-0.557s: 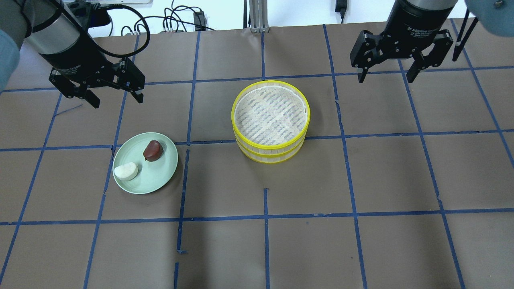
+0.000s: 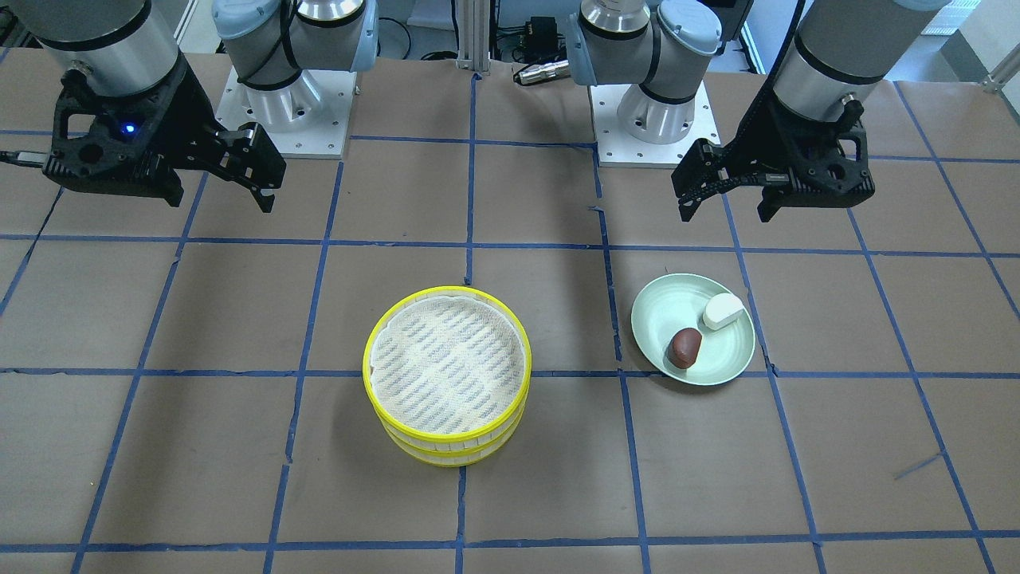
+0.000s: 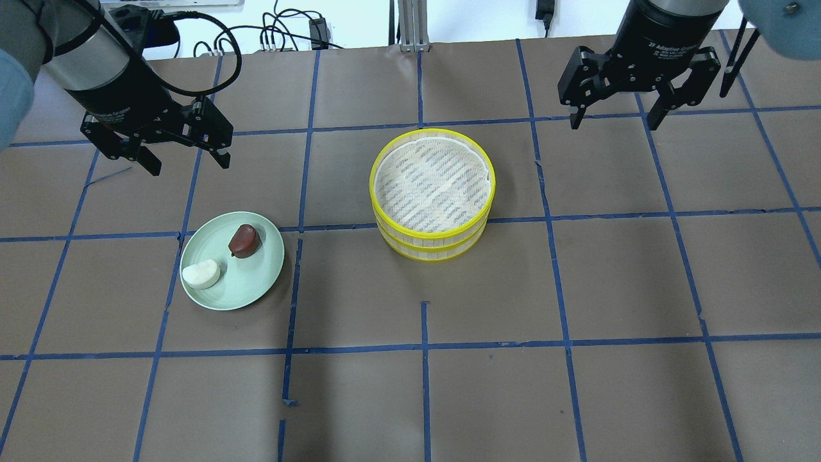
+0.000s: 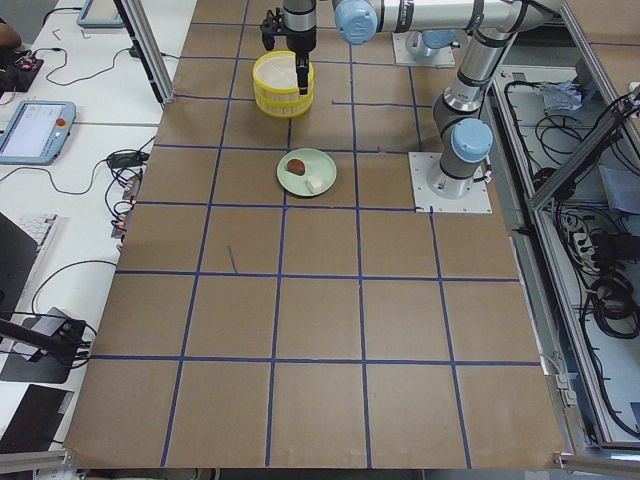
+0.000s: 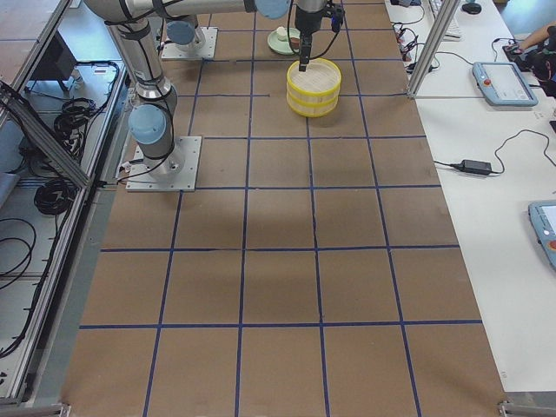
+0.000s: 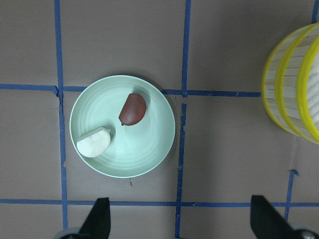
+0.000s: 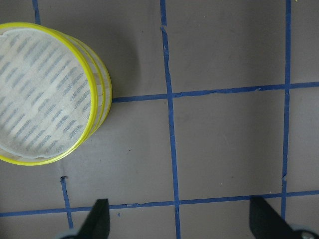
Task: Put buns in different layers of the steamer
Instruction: 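Move the left gripper toward the plate while the right gripper reaches for the steamer, then grasp the white bun with left gripper while right gripper grips top steamer tier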
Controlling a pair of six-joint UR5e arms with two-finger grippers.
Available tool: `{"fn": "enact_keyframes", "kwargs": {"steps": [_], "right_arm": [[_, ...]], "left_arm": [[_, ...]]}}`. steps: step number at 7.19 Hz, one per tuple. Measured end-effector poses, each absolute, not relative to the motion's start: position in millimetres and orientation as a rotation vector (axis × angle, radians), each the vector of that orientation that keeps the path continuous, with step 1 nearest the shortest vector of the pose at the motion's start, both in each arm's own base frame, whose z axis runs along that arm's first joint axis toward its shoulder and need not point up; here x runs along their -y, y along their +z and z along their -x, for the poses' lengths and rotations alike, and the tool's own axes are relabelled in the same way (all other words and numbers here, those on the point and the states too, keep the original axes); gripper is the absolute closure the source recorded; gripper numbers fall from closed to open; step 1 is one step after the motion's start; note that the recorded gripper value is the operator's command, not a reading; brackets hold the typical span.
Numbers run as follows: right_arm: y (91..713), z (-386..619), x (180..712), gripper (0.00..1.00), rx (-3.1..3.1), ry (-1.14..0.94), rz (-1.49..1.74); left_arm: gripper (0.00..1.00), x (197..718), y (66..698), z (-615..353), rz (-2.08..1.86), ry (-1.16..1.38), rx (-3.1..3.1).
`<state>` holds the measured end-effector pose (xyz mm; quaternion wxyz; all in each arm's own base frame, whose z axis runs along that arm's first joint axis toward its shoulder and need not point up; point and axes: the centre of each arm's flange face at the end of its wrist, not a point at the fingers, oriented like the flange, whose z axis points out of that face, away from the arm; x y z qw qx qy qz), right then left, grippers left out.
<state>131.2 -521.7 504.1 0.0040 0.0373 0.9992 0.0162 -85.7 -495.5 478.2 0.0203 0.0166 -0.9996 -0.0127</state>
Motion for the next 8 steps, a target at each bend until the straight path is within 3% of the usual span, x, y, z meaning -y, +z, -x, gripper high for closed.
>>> {"fn": "enact_keyframes", "kwargs": {"steps": [3,8], "right_arm": [[447,-176,567,0.00,-3.137,0.007,-0.190],[315,-246,609,0.00,-3.121,-0.044,-0.203]], "left_arm": [[0.02,490,430,74,0.127,-0.153,3.077],[0.02,488,283,42,0.417,-0.157,3.196]]}}
